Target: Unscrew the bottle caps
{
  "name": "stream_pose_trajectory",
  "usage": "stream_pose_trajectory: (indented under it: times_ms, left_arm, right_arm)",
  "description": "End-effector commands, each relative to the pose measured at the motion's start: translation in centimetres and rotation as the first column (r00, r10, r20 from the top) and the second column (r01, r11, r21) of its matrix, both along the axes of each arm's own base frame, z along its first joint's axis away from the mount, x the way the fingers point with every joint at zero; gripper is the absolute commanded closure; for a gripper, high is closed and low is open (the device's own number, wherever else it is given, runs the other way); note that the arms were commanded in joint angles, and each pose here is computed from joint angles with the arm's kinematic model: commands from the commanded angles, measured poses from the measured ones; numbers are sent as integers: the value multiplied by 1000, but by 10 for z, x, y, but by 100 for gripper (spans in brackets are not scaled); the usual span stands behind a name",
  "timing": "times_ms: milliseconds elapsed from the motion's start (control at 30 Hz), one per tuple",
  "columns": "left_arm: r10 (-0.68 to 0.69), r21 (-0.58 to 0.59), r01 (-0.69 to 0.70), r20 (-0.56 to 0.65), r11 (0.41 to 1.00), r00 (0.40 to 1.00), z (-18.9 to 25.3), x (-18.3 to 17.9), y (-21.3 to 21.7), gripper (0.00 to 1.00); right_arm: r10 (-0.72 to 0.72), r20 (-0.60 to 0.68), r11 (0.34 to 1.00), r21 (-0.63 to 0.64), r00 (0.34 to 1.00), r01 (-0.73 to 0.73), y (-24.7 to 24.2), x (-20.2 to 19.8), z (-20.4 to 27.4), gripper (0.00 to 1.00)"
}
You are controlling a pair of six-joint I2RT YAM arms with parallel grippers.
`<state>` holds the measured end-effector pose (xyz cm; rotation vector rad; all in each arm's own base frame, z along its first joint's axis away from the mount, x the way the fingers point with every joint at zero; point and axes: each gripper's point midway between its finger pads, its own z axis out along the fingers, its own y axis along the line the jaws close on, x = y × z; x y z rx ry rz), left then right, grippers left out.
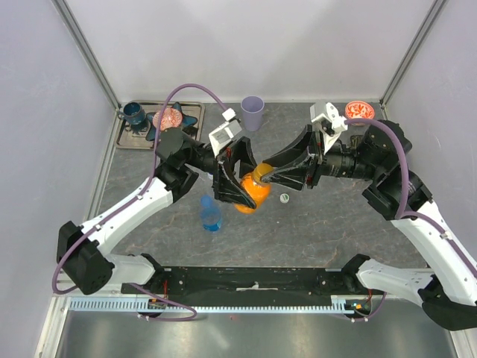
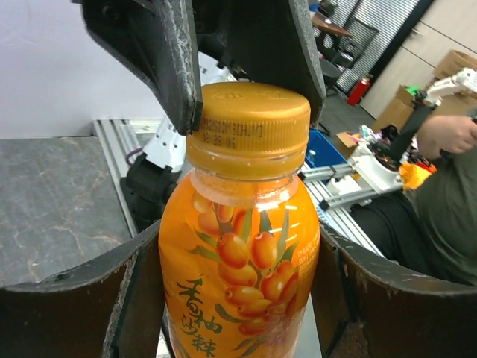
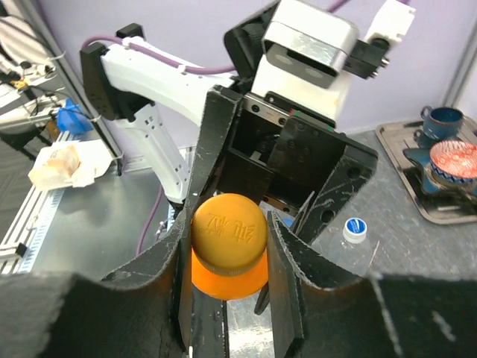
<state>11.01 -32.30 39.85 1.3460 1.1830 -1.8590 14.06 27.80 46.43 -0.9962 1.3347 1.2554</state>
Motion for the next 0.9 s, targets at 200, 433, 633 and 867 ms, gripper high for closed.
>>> stream_pose_trajectory:
  times_ms: [200, 433, 633, 867]
  left_arm:
    - [-66, -65, 72, 86, 995, 994, 24, -10, 4, 65]
    - [-20, -14, 21, 50, 1000, 999, 14, 1, 2, 66]
    - [107, 6, -108, 108, 994, 988, 8, 12, 2, 66]
    - [153, 16, -156, 130, 988, 980, 4, 16, 2, 65]
  right_arm:
    - [243, -40, 969, -38, 969, -244, 11, -30, -31, 100]
    - [79, -44, 996, -24, 996, -80, 4, -13, -19, 89]
    - [-72, -65, 997, -39, 995, 70, -5, 6, -8, 61]
    - [-125, -79, 992, -37, 989, 122, -7, 13, 2, 49]
